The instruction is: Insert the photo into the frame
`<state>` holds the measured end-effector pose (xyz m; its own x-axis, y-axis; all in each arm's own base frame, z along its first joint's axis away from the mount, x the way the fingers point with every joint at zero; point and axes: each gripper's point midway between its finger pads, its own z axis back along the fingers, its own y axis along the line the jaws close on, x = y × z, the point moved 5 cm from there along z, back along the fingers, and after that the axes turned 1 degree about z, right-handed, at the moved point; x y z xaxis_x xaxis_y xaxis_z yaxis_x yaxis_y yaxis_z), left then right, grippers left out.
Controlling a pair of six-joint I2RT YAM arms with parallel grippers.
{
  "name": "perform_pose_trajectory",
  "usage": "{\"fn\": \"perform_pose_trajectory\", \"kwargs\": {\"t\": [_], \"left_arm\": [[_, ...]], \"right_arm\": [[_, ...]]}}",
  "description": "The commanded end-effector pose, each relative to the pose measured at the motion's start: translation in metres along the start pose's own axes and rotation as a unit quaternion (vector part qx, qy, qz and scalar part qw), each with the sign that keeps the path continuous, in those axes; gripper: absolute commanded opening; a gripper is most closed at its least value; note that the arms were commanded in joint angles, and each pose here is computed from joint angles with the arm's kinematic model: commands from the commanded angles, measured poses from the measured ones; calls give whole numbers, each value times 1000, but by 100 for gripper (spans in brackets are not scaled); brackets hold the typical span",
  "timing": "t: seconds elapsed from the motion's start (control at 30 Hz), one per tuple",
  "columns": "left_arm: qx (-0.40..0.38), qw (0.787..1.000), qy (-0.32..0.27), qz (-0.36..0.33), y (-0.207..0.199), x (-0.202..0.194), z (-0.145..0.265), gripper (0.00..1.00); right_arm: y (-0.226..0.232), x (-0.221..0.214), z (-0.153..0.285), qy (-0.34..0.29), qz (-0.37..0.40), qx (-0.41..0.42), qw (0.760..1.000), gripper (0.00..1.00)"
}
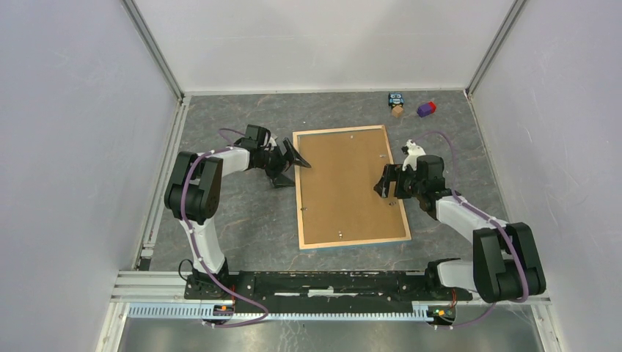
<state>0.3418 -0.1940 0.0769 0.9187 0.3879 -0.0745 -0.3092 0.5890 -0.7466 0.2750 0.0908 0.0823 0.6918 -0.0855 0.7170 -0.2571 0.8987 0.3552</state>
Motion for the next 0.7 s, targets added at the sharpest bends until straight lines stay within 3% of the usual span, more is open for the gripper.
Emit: {"fn": "perform_pose_trajectory", "kwargs": {"t": [0.0,0.2,0.3,0.4,0.53,0.67], "left_arm": [[56,998,-12,-33,16,-2,-7,100],[93,992,-50,-73,10,8,13,100],[147,976,-102,-122,5,19,33,99],[199,953,-147,-172,-2,26,48,91],[211,950,-150,-172,-5,27,38,81],[229,947,-145,-170,-3,25,23,79]], "right_arm": [[-10,0,17,15,29,-80,996,93],[-6,6,15,14,40,-80,996,93],[-7,9,13,12,36,-84,996,93],[-11,12,12,6,35,-101,994,93],[-21,18,15,-4,32,-146,989,92],[-23,15,13,-4,26,-147,989,93]]}}
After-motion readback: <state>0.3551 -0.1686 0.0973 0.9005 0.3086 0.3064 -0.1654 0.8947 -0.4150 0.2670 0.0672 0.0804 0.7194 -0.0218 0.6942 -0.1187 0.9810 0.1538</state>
